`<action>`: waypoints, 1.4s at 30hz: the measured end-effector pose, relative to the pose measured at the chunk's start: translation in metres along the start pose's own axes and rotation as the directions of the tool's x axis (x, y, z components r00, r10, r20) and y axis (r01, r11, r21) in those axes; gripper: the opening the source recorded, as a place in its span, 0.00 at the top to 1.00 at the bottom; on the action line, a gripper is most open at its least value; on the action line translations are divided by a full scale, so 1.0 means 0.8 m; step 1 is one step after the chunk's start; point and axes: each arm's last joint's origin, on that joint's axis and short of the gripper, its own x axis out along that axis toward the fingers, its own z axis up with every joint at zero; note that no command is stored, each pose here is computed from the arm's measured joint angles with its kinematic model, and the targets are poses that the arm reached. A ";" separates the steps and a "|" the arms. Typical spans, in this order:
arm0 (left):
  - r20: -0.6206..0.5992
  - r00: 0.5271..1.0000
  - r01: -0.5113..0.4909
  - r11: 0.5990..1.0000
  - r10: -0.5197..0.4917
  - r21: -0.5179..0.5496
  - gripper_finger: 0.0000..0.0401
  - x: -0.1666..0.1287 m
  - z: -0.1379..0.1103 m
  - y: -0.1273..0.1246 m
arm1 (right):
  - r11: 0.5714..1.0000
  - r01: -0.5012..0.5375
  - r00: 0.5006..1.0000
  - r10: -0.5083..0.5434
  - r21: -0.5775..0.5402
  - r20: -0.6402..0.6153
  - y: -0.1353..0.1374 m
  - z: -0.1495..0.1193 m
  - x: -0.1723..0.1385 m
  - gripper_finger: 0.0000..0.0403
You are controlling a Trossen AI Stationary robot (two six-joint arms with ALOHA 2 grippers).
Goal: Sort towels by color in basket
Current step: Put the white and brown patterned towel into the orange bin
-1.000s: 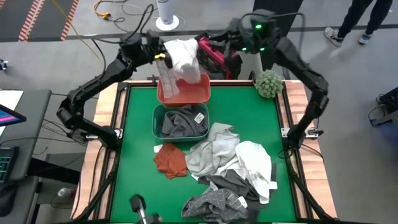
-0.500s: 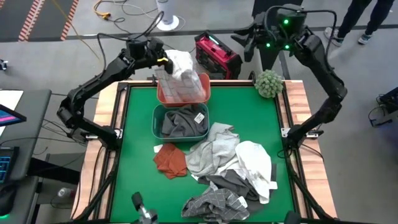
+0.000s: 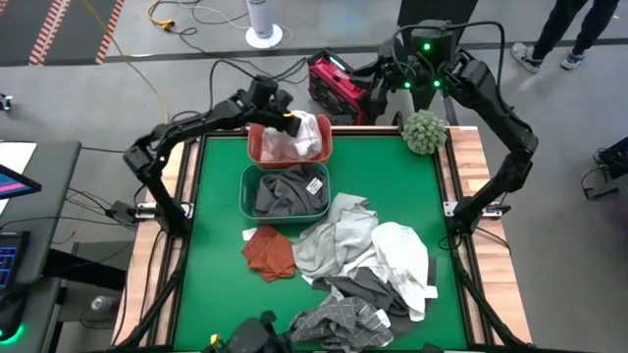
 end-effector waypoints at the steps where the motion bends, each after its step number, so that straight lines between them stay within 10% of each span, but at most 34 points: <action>1: -0.022 0.997 0.068 0.997 -0.068 -0.034 1.00 0.004 -0.001 0.000 | 1.000 0.000 1.000 0.000 -0.001 0.000 0.000 0.000 0.000 0.65; 7: -0.152 0.971 0.153 0.970 -0.183 -0.189 1.00 0.007 -0.013 0.017 | 1.000 -0.008 1.000 0.008 0.003 -0.008 0.003 -0.001 0.001 0.65; 13: -0.050 0.967 -0.253 0.958 0.248 -0.134 1.00 0.002 -0.010 0.042 | 1.000 -0.026 0.999 0.026 0.001 -0.029 0.009 -0.004 0.005 0.65; 18: -0.048 0.943 -0.329 0.944 0.329 0.007 0.97 0.005 -0.014 0.038 | 0.999 -0.038 0.998 0.038 0.001 -0.050 0.012 -0.011 0.013 0.65; 26: -0.061 0.795 -0.562 0.771 0.604 0.301 0.97 0.013 -0.034 0.024 | 0.998 -0.056 0.997 0.056 0.011 -0.052 0.018 -0.014 0.021 0.65; 32: -0.027 0.658 -0.721 0.640 0.753 0.266 0.95 0.009 -0.041 0.017 | 0.999 -0.046 0.998 0.046 0.007 -0.038 0.019 -0.012 0.021 0.65; 42: -0.195 0.745 -0.609 0.770 0.638 0.192 0.66 0.009 -0.054 0.013 | 0.999 -0.042 0.999 0.042 0.006 -0.033 0.019 -0.012 0.022 0.65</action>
